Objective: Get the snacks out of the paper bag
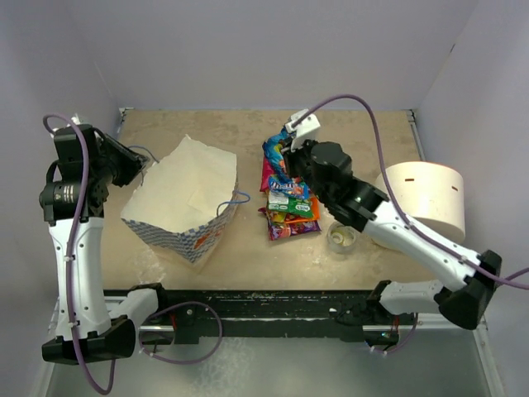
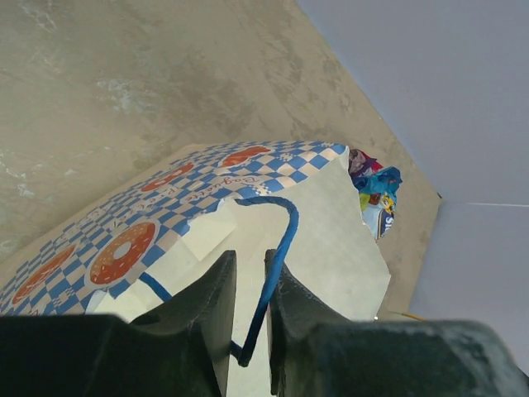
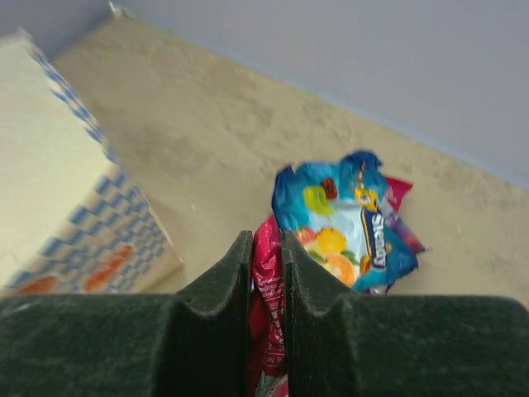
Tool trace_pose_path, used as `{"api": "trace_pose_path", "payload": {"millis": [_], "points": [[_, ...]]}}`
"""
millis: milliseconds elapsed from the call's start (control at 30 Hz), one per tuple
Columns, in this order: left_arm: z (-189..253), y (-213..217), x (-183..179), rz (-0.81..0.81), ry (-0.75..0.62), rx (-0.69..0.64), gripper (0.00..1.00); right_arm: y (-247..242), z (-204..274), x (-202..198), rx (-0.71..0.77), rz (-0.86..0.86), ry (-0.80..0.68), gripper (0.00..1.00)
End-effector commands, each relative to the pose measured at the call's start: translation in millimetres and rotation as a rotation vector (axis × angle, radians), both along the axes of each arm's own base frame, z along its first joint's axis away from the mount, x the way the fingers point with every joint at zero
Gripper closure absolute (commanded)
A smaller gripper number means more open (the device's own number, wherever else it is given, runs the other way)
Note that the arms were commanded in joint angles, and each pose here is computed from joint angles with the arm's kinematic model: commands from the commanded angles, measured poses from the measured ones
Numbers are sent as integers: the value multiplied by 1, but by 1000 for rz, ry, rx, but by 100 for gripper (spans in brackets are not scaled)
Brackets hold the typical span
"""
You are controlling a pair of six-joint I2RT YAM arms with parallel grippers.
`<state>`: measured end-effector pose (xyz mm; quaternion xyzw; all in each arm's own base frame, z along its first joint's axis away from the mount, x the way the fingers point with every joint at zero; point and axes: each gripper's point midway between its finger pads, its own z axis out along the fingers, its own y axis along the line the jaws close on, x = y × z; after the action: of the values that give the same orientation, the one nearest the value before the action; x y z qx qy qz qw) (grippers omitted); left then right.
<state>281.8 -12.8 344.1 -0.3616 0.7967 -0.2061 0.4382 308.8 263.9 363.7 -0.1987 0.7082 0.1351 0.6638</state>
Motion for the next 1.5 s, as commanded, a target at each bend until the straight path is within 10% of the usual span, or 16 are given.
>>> {"api": "trace_pose_path", "payload": {"millis": [0, 700, 1067, 1467], "points": [[22, 9, -12, 36, -67, 54, 69, 7, -49, 21, -78, 12, 110, 100], [93, 12, -64, -11, -199, 235, 4, 32, -175, 86, -272, 82, 160, 100], [125, 7, -72, -50, -280, 286, 0, 23, -209, 88, -331, 57, 189, 100], [141, 1, -76, -86, -326, 296, 1, 17, -209, 90, -351, 30, 216, 75]]}}
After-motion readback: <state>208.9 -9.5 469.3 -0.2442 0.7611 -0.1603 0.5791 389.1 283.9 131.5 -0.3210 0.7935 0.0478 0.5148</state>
